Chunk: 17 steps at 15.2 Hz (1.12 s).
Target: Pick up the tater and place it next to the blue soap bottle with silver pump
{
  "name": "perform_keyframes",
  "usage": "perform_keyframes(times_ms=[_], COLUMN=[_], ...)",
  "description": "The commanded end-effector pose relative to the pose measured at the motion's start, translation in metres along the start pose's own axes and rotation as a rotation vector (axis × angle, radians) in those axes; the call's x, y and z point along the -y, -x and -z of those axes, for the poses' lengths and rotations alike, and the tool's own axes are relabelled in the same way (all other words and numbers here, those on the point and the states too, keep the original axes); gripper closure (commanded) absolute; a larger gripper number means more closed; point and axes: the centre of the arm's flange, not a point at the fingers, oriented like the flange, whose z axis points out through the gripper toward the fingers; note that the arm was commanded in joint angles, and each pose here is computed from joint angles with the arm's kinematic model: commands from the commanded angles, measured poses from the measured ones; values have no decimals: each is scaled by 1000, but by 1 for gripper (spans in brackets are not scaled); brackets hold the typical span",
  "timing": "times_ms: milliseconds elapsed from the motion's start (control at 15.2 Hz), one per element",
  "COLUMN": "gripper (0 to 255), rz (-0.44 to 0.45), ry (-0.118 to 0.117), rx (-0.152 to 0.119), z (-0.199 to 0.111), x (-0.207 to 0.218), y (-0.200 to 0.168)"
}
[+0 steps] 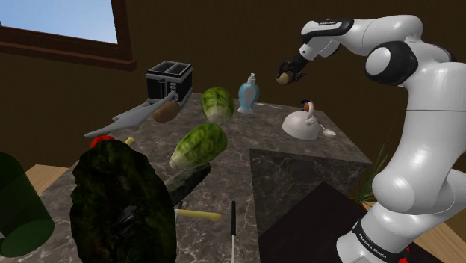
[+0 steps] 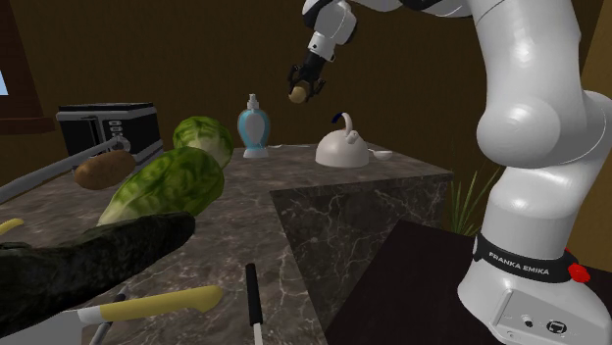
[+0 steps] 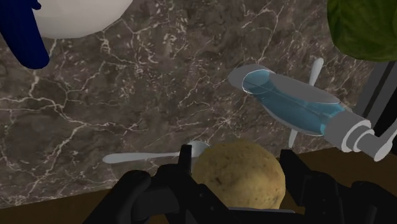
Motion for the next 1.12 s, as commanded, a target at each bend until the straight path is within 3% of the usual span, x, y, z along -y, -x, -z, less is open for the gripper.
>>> perform_keyframes(times_ms=[0,1056], gripper=[255,255], rz=[0,0], ry=[0,0], rx=[-1,-1], z=[-10,-85], x=[-5,-39], y=[3,22])
